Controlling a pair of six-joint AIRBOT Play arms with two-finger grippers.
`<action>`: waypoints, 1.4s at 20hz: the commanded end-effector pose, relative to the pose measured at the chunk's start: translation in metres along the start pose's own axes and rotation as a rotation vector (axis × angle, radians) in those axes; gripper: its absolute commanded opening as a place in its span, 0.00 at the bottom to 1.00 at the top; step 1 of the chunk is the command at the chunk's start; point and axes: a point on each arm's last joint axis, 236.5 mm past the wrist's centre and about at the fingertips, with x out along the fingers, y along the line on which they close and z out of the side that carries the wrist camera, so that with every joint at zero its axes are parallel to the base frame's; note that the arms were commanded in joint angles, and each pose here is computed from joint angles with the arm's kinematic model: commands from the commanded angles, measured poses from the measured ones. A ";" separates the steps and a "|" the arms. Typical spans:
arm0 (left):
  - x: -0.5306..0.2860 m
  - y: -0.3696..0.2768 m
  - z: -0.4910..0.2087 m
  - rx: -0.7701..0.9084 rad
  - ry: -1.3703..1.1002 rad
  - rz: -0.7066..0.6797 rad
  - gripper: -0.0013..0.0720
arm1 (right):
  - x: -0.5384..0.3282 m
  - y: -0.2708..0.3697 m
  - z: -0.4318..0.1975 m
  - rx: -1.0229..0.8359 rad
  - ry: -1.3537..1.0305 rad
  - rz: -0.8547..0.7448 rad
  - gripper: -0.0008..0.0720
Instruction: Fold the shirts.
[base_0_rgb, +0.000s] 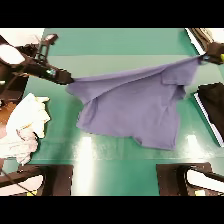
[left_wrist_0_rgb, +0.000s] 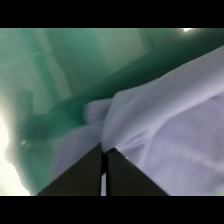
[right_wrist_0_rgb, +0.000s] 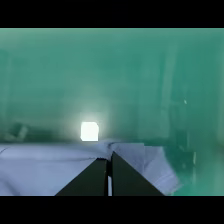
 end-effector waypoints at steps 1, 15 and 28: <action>0.046 0.027 0.022 -0.038 -0.104 0.015 0.05 | 0.063 0.002 0.013 -0.039 -0.026 -0.038 0.03; 0.032 0.063 -0.103 -0.262 0.297 -0.044 0.60 | 0.012 0.008 -0.085 -0.011 0.267 0.086 0.50; 0.087 0.038 -0.174 -0.300 0.329 -0.134 0.60 | 0.006 0.022 -0.128 0.035 0.191 0.125 0.43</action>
